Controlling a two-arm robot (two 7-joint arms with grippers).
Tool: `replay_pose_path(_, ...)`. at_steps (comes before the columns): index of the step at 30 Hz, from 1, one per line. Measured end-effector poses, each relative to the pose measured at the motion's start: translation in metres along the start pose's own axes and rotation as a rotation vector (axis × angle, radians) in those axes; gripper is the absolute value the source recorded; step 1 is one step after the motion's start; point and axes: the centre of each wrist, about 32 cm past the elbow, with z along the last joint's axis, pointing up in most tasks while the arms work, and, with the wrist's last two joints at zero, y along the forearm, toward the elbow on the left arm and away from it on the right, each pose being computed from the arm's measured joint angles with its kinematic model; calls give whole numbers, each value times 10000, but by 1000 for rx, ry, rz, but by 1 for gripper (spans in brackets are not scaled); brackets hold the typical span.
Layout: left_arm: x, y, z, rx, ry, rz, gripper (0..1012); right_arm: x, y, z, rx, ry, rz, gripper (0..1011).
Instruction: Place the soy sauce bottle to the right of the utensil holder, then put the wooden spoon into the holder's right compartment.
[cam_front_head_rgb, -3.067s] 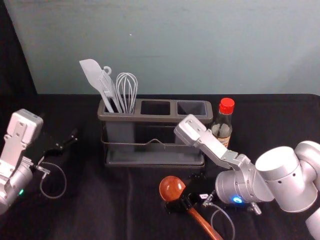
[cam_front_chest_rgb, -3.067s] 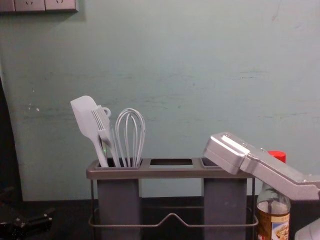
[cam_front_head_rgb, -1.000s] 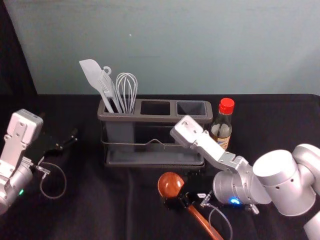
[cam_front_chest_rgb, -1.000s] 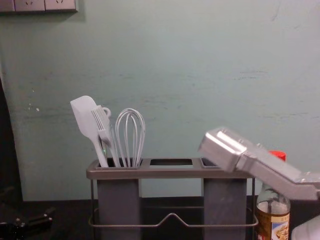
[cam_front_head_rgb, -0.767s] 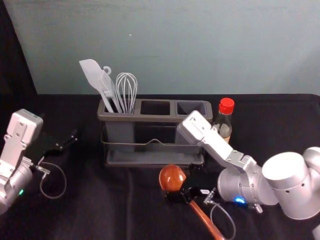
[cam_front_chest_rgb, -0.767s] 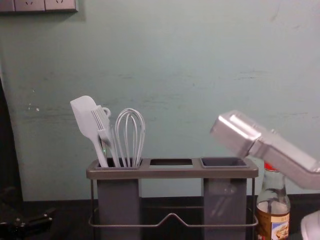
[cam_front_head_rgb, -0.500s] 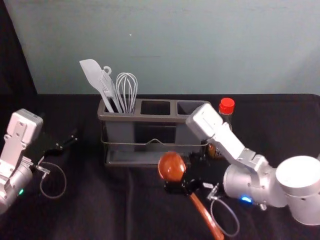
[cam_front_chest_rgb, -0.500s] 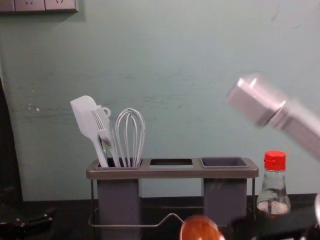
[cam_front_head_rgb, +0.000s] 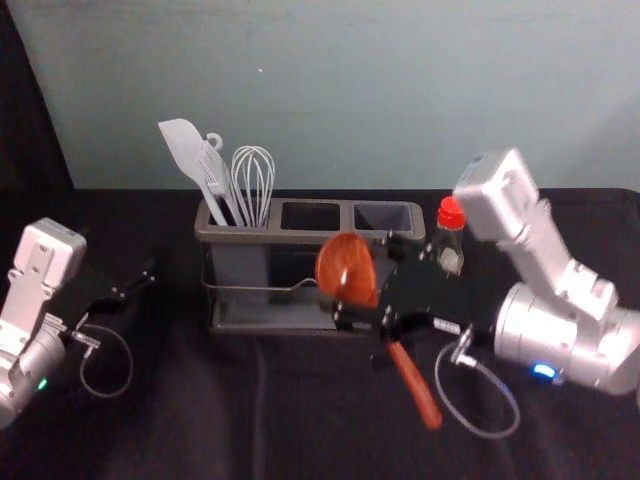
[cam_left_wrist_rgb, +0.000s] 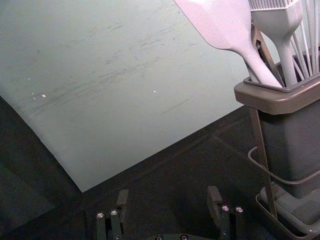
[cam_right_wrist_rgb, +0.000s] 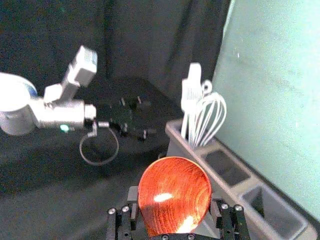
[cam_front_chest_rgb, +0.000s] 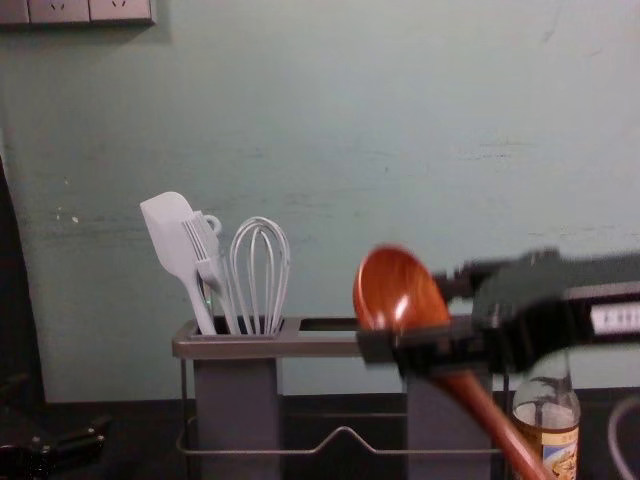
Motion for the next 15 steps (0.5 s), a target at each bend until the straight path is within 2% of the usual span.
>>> replay_pose_path(8, 0, 0, 0, 0, 0, 0, 1011, 195, -55, 179, 86, -20, 5, 837)
replay_pose_path(15, 0, 0, 0, 0, 0, 0, 1012, 446, 34, 302, 131, -8, -31, 837)
